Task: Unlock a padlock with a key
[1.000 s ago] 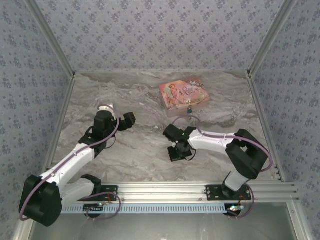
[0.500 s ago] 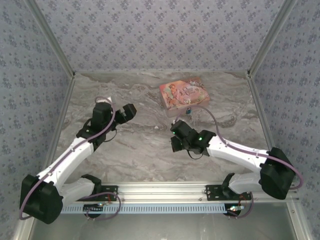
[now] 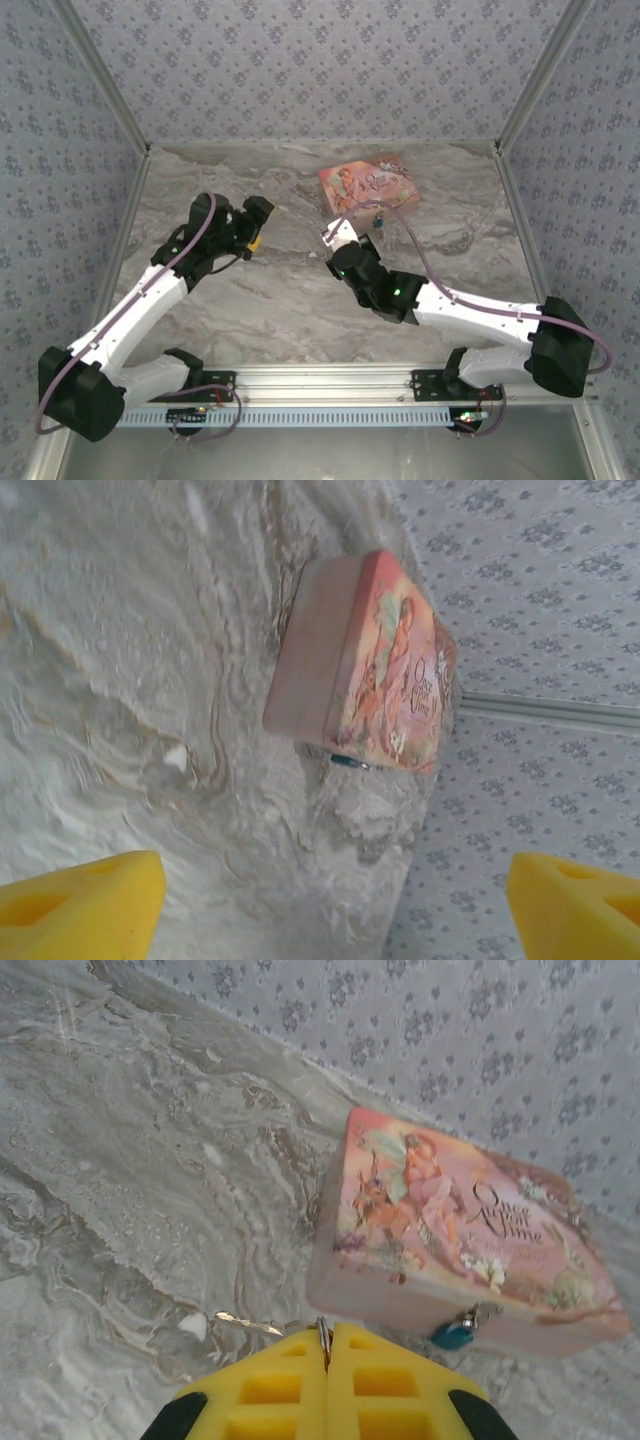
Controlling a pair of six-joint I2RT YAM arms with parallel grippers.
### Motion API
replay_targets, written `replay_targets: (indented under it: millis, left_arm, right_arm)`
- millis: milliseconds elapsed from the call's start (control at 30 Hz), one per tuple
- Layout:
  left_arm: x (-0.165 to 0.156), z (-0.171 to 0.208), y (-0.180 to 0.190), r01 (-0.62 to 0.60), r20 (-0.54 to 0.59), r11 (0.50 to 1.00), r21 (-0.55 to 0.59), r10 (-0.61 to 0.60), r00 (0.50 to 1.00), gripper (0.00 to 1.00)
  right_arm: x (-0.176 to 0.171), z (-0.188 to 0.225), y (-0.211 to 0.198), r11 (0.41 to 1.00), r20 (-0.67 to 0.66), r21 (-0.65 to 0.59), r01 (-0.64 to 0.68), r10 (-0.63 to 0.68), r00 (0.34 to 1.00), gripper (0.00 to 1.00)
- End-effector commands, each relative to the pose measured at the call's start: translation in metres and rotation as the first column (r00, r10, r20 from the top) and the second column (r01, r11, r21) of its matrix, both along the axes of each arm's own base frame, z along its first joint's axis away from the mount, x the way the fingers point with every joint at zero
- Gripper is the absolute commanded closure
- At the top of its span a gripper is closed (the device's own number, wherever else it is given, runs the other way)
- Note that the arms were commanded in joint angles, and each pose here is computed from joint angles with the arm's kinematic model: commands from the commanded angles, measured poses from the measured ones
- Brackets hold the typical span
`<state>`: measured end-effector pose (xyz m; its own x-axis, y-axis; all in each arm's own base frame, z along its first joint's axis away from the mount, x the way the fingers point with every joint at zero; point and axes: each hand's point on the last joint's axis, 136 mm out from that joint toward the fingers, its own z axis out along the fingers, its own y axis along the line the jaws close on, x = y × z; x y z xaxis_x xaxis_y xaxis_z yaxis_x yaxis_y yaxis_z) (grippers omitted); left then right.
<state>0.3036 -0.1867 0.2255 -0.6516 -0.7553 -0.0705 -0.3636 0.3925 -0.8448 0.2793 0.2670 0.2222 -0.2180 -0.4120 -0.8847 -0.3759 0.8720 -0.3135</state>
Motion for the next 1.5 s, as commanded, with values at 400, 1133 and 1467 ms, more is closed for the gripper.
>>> replay_targets:
  millis: [400,1133,1467]
  left_arm:
    - [-0.031,-0.016,-0.052,-0.246,-0.415,0.901,-0.358,0.083,0.906,0.32]
    - [-0.030,-0.017,-0.074,-0.221,-0.437,0.892,-0.394,0.030,0.899,0.56]
    - [-0.030,-0.020,-0.074,-0.223,-0.443,0.894,-0.389,0.031,0.896,0.79]
  right_arm:
    - [0.005,0.023,0.057,0.990,0.106,0.006,-0.144,0.142,0.984,1.00]
    - [-0.009,0.015,0.078,0.979,0.090,0.045,-0.200,0.195,0.977,1.00]
    - [-0.011,0.014,0.079,0.978,0.086,0.046,-0.206,0.202,0.976,1.00]
